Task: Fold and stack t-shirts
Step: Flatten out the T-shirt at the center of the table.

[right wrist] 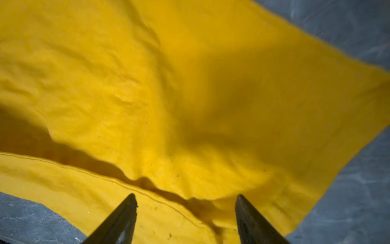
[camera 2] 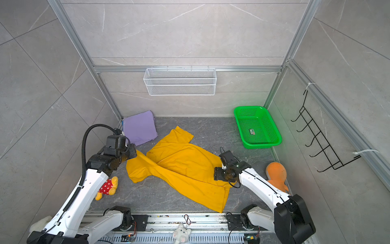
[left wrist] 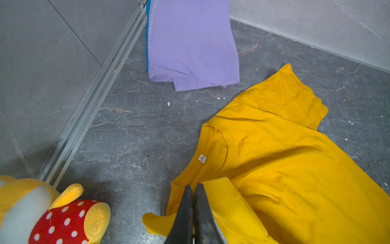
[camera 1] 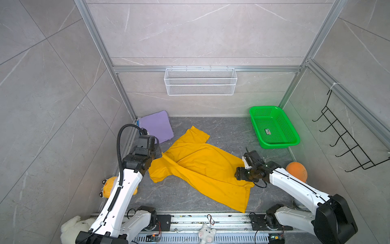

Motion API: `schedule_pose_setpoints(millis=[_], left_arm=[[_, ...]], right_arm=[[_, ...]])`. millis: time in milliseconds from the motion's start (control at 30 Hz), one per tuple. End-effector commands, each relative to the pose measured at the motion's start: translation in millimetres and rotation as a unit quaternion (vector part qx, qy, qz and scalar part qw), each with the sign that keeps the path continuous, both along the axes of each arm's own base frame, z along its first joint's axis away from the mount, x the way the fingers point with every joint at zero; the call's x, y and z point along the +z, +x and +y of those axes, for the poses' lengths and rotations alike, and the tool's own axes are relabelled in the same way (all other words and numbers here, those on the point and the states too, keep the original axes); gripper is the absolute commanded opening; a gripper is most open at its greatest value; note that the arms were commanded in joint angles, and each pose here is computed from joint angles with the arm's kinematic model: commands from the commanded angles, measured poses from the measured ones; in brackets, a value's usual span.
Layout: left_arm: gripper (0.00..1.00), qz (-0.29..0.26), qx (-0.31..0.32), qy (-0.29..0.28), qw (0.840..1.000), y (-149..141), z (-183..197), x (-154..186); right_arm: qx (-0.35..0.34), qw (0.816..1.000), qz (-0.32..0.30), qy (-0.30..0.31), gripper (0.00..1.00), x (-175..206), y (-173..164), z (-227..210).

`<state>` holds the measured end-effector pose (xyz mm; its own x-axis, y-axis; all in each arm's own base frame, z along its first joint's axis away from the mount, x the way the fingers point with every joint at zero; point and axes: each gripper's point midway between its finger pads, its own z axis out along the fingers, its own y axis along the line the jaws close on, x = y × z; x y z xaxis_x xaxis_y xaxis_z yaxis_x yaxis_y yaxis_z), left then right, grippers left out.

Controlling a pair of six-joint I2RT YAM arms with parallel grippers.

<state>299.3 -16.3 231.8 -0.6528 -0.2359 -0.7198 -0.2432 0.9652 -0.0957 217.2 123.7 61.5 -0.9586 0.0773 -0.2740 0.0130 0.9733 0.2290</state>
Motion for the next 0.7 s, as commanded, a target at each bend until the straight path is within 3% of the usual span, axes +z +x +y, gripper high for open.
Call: schedule_pose_setpoints(millis=[0,133,367,567,667], left_arm=[[0.00,-0.023,0.008,-0.004,1.000,7.7,1.5,5.6],[0.00,-0.030,0.008,-0.007,0.999,6.9,1.8,5.0],[0.00,-0.031,0.005,-0.019,0.999,10.9,-0.4,2.2],[0.00,-0.031,0.008,-0.028,0.999,12.0,0.7,1.0],[0.00,-0.033,0.007,-0.029,0.999,12.1,0.3,1.7]], right_arm=[[-0.066,0.996,0.028,-0.048,0.73,-15.0,-24.4,-23.4],[-0.101,0.991,0.036,-0.077,0.68,-22.2,-40.3,-37.2],[-0.083,0.994,0.039,-0.067,0.55,-29.6,-49.0,-24.0],[-0.069,0.994,0.044,-0.072,0.36,-34.1,-53.5,-14.8],[-0.072,0.994,0.046,-0.075,0.19,-37.5,-54.3,-14.5]])
